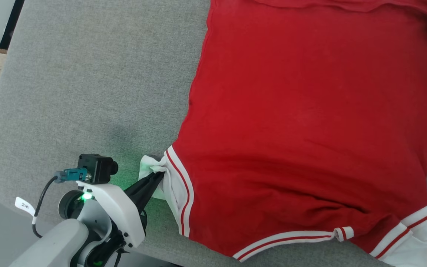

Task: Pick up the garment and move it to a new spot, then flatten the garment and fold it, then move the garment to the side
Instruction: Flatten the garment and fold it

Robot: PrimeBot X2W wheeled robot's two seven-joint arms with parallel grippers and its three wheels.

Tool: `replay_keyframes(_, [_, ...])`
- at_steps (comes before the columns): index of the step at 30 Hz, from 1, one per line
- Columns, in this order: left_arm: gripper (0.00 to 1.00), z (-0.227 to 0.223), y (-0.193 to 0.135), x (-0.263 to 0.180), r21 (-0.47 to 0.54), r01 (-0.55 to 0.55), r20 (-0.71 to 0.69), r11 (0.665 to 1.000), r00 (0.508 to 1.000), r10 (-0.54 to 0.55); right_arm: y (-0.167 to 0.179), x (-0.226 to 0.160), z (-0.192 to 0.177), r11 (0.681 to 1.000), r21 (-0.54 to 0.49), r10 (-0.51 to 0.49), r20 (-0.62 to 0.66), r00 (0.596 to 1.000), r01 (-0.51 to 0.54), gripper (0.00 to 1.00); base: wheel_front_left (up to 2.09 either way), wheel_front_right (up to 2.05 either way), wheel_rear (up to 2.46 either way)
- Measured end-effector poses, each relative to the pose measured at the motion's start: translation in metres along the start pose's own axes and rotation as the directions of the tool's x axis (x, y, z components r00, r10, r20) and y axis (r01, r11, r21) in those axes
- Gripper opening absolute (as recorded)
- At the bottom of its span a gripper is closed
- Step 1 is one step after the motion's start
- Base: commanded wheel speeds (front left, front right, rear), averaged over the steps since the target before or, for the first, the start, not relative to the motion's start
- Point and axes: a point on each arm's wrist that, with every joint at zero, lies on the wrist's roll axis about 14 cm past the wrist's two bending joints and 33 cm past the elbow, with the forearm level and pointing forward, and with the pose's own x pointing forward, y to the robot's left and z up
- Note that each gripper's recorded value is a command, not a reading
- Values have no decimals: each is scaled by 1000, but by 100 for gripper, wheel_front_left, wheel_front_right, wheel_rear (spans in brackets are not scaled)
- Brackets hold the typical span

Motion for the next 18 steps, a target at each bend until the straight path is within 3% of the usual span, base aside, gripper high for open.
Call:
replay_keyframes(8, [0, 5, 0, 5, 20, 13, 5, 1000, 1000, -13, 4, -12, -4, 999, -39, 2, 35, 999, -1, 0, 0, 0, 0])
replay_keyframes(18, [0, 25, 1, 5, 75, 4, 31, 997, 999, -7, 9, -60, -33, 989, -139, 60, 122, 991, -43, 0, 0, 0, 0])
